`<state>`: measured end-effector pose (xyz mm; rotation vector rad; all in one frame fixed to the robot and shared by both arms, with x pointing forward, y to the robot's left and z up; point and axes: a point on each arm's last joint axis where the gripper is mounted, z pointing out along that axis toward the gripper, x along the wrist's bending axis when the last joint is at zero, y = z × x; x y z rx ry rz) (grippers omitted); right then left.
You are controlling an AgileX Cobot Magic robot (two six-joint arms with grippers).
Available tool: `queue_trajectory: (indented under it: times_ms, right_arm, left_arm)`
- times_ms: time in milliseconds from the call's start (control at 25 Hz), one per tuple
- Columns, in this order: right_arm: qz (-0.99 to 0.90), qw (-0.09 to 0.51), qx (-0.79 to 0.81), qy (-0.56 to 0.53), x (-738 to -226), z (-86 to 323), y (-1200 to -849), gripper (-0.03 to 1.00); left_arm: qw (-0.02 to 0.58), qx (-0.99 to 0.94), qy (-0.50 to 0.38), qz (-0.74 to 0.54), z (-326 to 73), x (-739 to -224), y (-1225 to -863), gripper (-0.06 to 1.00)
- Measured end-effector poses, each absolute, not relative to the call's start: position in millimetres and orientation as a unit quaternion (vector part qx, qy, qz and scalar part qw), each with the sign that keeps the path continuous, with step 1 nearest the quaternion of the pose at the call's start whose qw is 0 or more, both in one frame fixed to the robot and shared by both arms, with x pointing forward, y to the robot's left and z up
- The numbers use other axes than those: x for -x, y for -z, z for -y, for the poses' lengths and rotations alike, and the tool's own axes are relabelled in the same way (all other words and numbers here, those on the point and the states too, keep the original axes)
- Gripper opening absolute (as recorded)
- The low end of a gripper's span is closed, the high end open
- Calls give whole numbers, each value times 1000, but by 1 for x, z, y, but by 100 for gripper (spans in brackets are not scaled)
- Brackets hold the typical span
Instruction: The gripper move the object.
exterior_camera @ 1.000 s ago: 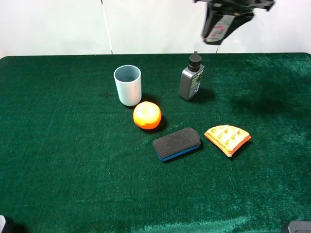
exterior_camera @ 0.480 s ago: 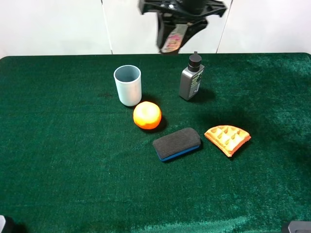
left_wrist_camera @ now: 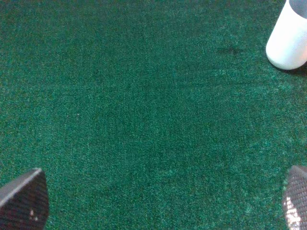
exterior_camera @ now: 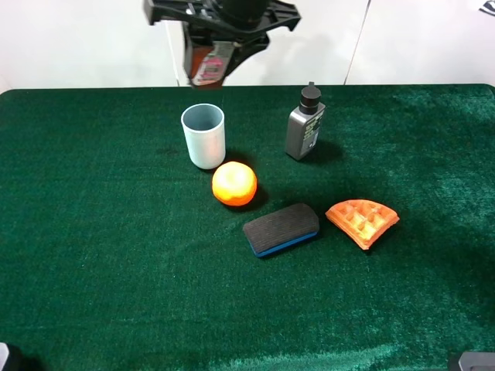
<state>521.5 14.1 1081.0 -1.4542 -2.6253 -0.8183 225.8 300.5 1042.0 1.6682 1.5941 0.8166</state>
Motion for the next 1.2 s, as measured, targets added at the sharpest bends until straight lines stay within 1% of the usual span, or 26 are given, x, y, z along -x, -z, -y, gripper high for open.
queue_trajectory:
  times_ms: [200, 440, 840, 1200]
  right_arm:
    - [850, 18, 449, 276, -509, -29, -1081, 34]
    - [868, 29, 424, 256, -492, -50, -1064, 34]
    - [904, 32, 391, 168, -472, -73, -1019, 34]
    - [914, 39, 388, 112, -475, -85, -967, 34]
  left_arm:
    - [340, -641, -314, -612, -300, -226, -1042, 99]
    - [340, -641, -314, -612, -300, -226, -1042, 99]
    - [340, -641, -314, -612, -300, -226, -1042, 99]
    - [340, -641, -314, -612, -300, -226, -1042, 99]
